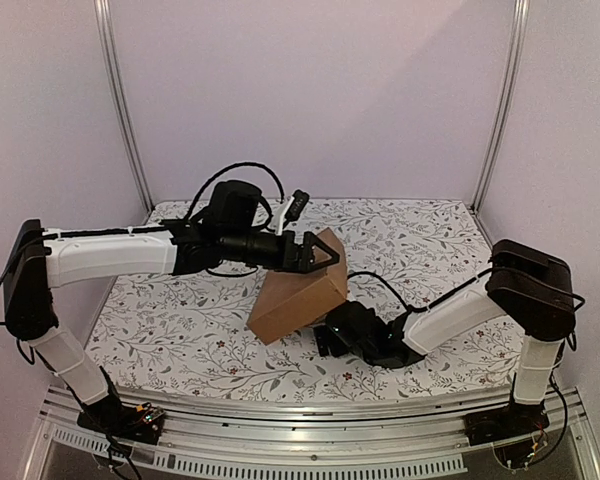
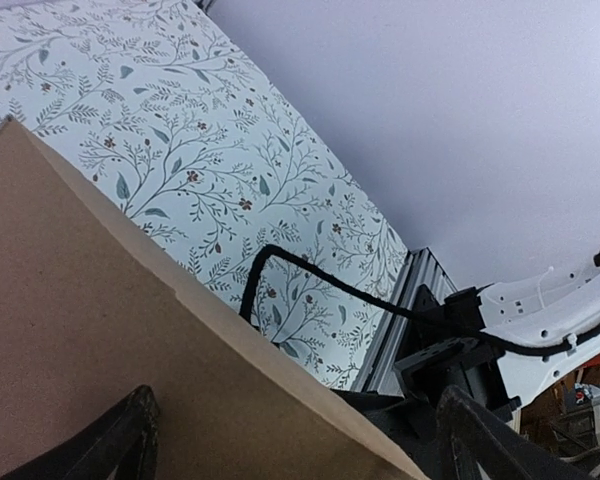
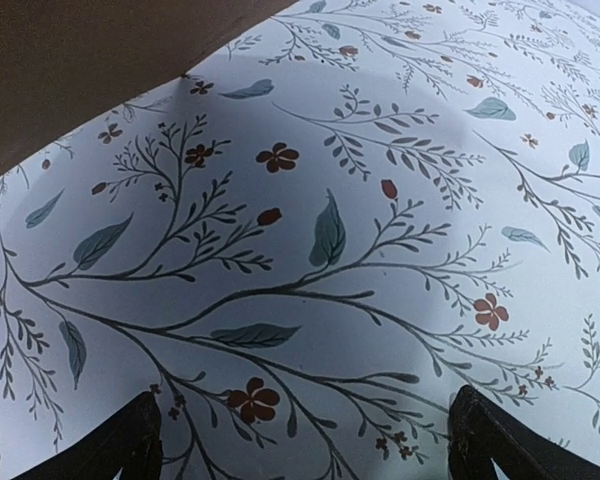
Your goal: Fold the paper box
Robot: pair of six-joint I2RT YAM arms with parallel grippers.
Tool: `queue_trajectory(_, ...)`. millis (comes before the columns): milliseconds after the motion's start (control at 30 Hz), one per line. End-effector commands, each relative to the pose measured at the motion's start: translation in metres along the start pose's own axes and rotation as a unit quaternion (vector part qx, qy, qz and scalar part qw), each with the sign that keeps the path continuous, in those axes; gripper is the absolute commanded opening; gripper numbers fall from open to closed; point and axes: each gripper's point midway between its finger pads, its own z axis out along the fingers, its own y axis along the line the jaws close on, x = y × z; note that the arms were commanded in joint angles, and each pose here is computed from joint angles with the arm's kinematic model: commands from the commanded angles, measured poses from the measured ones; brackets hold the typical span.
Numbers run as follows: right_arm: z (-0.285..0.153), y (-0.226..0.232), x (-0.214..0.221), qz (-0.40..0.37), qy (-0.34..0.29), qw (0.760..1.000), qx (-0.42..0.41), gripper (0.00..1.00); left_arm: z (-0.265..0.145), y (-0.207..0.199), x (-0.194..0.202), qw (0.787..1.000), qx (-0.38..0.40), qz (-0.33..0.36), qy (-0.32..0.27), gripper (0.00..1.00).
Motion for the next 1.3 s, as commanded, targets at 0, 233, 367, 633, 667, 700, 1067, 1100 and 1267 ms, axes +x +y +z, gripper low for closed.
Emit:
queue_trajectory(0,-0.011,-0.034,0.04,-0.069,0.096,0.992,0.044,0.99,0.003,0.004,0.051,0.997,-0.012,-0.018,0.077,0.95)
queue_trajectory(233,-0.035,-0.056,0.04,-0.109,0.119,0.985,0.069,0.99,0.002,0.009,0.057,0.996,-0.021,-0.022,0.081,0.95)
queue_trajectory(367,-0.051,-0.071,0.043,-0.115,0.127,0.982,0.082,0.99,0.001,0.011,0.059,0.996,-0.024,-0.022,0.082,0.95)
queue_trajectory(633,-0.08,-0.09,0.028,-0.107,0.113,0.983,0.1,0.99,-0.004,0.011,0.054,0.997,-0.029,-0.012,0.076,0.96)
queue_trajectory(667,-0.084,-0.092,0.025,-0.108,0.112,0.983,0.101,0.99,-0.006,0.011,0.053,0.997,-0.033,-0.009,0.073,0.96)
queue_trajectory(700,-0.088,-0.093,0.021,-0.106,0.107,0.983,0.101,0.99,-0.009,0.012,0.051,0.997,-0.038,-0.006,0.069,0.96)
queue_trajectory(1067,-0.129,-0.122,-0.018,-0.129,0.065,0.978,0.147,0.99,-0.037,0.034,0.043,0.995,-0.091,-0.006,0.044,0.98)
queue_trajectory(1100,-0.131,-0.125,-0.019,-0.135,0.067,0.976,0.155,0.99,-0.038,0.035,0.044,0.995,-0.093,-0.007,0.044,0.98)
queue_trajectory(1267,-0.137,-0.138,-0.015,-0.137,0.078,0.97,0.186,0.99,-0.036,0.039,0.048,0.994,-0.096,-0.013,0.049,0.98)
